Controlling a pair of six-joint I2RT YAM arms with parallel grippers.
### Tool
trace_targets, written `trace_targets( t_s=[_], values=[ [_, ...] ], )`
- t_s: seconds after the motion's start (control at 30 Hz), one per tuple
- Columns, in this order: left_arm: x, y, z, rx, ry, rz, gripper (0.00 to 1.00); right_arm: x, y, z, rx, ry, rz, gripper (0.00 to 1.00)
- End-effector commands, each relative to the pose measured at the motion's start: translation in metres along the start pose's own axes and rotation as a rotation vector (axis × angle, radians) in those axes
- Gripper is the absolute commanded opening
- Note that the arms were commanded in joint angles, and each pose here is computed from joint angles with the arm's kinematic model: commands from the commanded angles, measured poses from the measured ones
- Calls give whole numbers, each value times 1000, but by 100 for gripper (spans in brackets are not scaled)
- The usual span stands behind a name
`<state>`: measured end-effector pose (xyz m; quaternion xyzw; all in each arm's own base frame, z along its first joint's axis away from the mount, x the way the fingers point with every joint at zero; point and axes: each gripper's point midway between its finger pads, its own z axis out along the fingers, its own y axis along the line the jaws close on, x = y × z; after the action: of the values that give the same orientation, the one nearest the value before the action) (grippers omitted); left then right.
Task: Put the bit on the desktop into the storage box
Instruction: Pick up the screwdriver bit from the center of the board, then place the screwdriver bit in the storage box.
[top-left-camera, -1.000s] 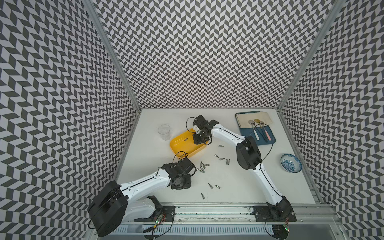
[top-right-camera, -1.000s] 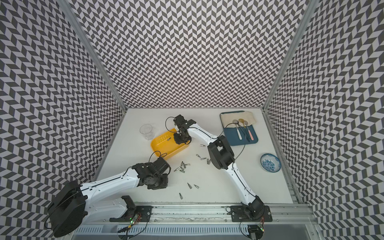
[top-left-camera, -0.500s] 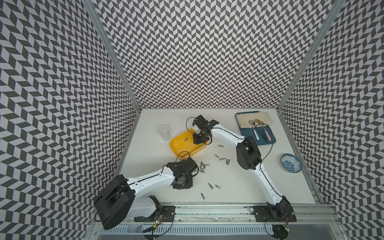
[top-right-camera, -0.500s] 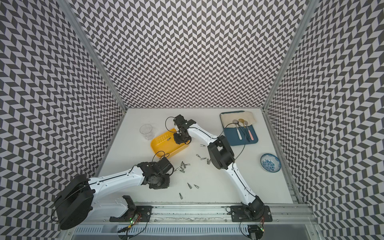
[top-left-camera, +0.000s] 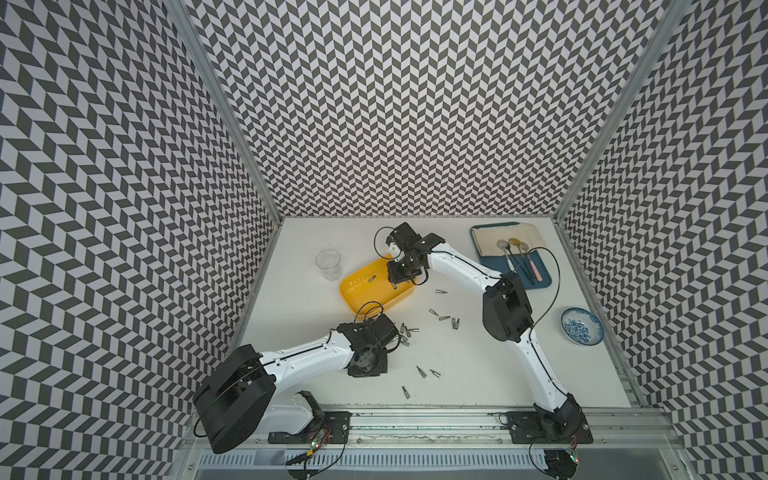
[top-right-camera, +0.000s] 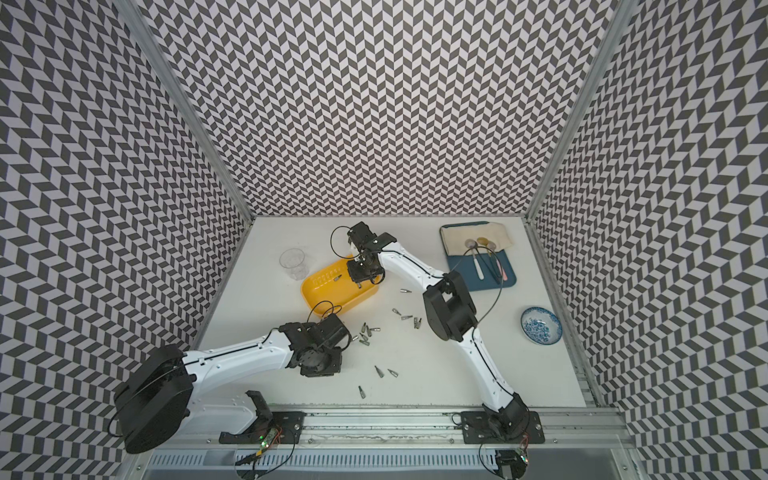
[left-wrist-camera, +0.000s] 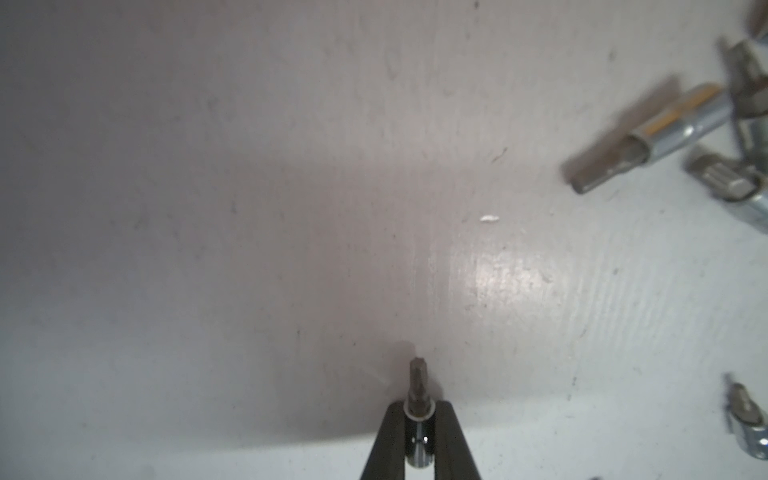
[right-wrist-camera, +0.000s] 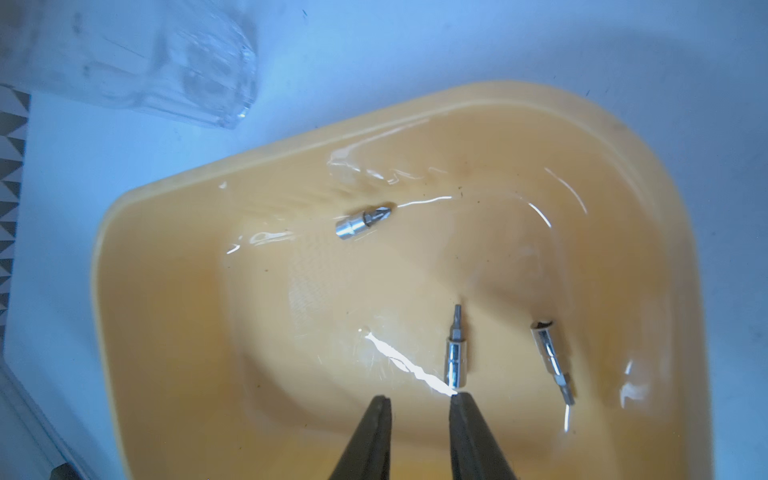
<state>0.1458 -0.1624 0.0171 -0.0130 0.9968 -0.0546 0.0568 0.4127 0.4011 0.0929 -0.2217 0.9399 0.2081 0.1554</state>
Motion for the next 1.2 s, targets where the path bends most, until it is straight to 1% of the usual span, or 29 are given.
trace_targets(
  t_s=[0.0, 0.1, 0.2, 0.37, 0.53, 0.67, 0.83, 0.93, 1.03, 1.17],
  values=[
    [2, 4, 4, -29, 5, 11, 0, -9, 15, -42, 3, -66, -44, 33],
    [1, 2, 5, -27, 7, 19, 0, -7, 15, -66, 26, -93, -50, 40],
    [-5, -4, -3, -17, -10, 29, 0, 5, 10, -89, 56, -103, -38, 41],
    [-31, -28, -31, 36, -76, 69, 0, 47, -13, -122, 122, -125, 24, 43],
    [-63, -51, -61, 75, -133, 107, 0, 86, -46, -138, 170, -124, 112, 44],
    [-94, -60, -84, 90, -178, 126, 0, 108, -67, -143, 190, -124, 167, 44],
    [-141, -53, -110, 90, -244, 121, 0, 134, -89, -136, 213, -97, 217, 45],
    [-171, -45, -118, 86, -278, 108, 0, 147, -96, -127, 221, -70, 223, 45],
    [-203, -41, -116, 66, -314, 104, 0, 155, -101, -121, 232, -57, 227, 45],
    [-239, -40, -89, 44, -307, 104, 0, 161, -107, -114, 243, -42, 235, 46]
  ],
)
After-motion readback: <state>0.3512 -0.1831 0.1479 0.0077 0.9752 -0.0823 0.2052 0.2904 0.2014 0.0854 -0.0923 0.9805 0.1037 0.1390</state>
